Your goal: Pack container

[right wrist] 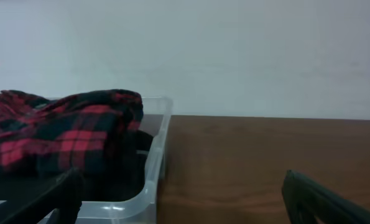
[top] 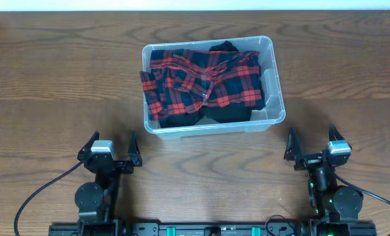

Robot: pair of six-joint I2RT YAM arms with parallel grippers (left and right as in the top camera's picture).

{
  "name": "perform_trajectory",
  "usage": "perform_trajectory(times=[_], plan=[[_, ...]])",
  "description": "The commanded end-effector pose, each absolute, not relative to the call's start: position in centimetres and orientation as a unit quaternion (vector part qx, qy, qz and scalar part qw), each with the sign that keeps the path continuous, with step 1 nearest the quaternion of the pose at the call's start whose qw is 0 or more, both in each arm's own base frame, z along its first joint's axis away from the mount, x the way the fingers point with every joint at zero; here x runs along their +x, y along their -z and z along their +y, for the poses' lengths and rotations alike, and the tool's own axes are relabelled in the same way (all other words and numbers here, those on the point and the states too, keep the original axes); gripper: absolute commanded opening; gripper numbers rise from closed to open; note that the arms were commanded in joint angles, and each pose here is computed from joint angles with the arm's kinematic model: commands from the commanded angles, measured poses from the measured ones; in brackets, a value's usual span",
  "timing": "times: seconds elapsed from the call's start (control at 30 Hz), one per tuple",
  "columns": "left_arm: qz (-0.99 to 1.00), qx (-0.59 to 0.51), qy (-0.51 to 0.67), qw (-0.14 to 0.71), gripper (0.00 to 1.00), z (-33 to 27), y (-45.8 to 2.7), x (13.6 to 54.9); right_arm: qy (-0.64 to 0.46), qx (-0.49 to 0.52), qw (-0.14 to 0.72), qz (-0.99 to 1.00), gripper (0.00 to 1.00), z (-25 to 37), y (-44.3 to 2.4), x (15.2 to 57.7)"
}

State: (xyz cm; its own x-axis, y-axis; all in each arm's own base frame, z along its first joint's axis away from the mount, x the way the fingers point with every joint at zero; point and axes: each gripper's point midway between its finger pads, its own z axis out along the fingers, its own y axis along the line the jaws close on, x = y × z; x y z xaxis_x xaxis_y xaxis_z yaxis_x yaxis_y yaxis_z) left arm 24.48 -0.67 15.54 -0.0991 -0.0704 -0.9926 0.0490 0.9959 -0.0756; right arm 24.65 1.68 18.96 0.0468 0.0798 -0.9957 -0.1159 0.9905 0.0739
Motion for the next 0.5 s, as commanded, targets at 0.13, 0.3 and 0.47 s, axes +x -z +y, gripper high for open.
perform_trajectory(times=[0.13,0.3,0.47], plan=[[0.755,-0.005,0.047,0.654,0.98,-0.8,-14.0,24.4,-0.063,-0.012,0.713,0.698,0.99,1.7,-18.1,24.6],[0.755,-0.005,0.048,0.654,0.98,-0.8,-14.0,24.4,-0.063,-0.008,0.680,0.730,0.99,1.6,-15.9,24.5],[0.755,-0.005,0.048,0.654,0.98,-0.8,-14.0,24.4,-0.056,-0.011,0.682,0.729,0.99,1.5,-15.9,24.6]])
